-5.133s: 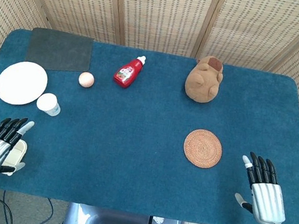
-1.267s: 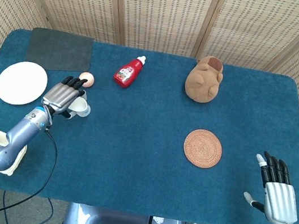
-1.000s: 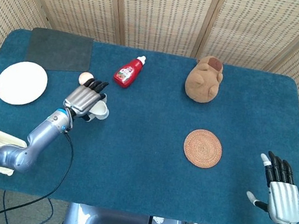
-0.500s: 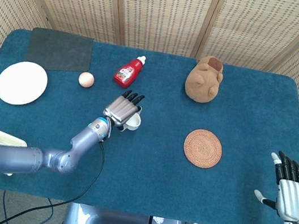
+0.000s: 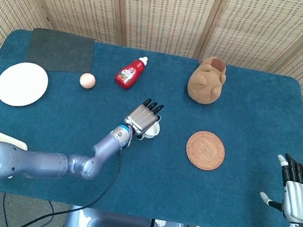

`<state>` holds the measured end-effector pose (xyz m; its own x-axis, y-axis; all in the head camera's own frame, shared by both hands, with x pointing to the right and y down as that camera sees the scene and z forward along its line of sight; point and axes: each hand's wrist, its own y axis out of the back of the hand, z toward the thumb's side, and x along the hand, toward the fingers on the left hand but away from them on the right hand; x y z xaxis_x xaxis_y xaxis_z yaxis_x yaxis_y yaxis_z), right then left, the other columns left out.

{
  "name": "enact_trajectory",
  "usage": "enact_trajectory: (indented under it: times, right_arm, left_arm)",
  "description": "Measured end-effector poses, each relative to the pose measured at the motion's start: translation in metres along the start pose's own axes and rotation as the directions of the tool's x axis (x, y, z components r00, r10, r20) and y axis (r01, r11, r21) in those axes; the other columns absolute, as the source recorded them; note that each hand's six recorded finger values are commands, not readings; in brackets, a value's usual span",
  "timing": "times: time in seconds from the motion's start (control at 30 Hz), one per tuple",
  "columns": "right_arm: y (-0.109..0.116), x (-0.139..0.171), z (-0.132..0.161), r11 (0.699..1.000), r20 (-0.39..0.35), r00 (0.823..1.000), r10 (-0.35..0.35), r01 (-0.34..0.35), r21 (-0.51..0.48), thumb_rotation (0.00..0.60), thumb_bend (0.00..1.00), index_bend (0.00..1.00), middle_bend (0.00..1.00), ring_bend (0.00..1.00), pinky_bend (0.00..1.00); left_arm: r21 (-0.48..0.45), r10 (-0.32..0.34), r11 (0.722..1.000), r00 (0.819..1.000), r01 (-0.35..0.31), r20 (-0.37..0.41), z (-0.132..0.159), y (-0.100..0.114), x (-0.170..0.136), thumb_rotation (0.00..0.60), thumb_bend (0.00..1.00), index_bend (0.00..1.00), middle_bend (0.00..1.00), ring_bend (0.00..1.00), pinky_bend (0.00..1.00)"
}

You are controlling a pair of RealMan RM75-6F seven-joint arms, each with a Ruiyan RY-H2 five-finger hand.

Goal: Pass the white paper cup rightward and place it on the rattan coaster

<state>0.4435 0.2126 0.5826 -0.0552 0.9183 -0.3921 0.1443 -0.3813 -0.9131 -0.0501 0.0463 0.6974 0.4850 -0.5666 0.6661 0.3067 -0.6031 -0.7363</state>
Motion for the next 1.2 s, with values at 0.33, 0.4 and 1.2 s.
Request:
enact_trajectory:
  times: [0.33,0.4,1.2]
  right_arm:
    - [0.000,0.000,0.002,1.000,-0.010,1.000,0.001,-0.001,-0.001,0.600,0.01,0.00,0.00,0.00,0.00]
    - [-0.001,0.000,0.002,1.000,-0.011,1.000,0.003,-0.003,0.000,0.600,0.01,0.00,0.00,0.00,0.00]
    - [-0.006,0.000,0.013,0.999,-0.029,1.000,0.005,-0.003,0.045,0.600,0.02,0.00,0.00,0.00,0.00]
  left_arm:
    - [0.014,-0.001,1.000,1.000,0.001,-0.006,-0.003,-0.006,-0.002,0.196,0.11,0.00,0.00,0.00,0.00]
    - [0.011,0.008,1.000,1.000,-0.007,-0.014,-0.005,-0.005,-0.003,0.001,0.10,0.00,0.00,0.00,0.00]
    - [-0.207,0.308,0.913,0.926,-0.352,-0.216,-0.154,-0.028,-0.172,0.600,0.08,0.00,0.00,0.00,0.00]
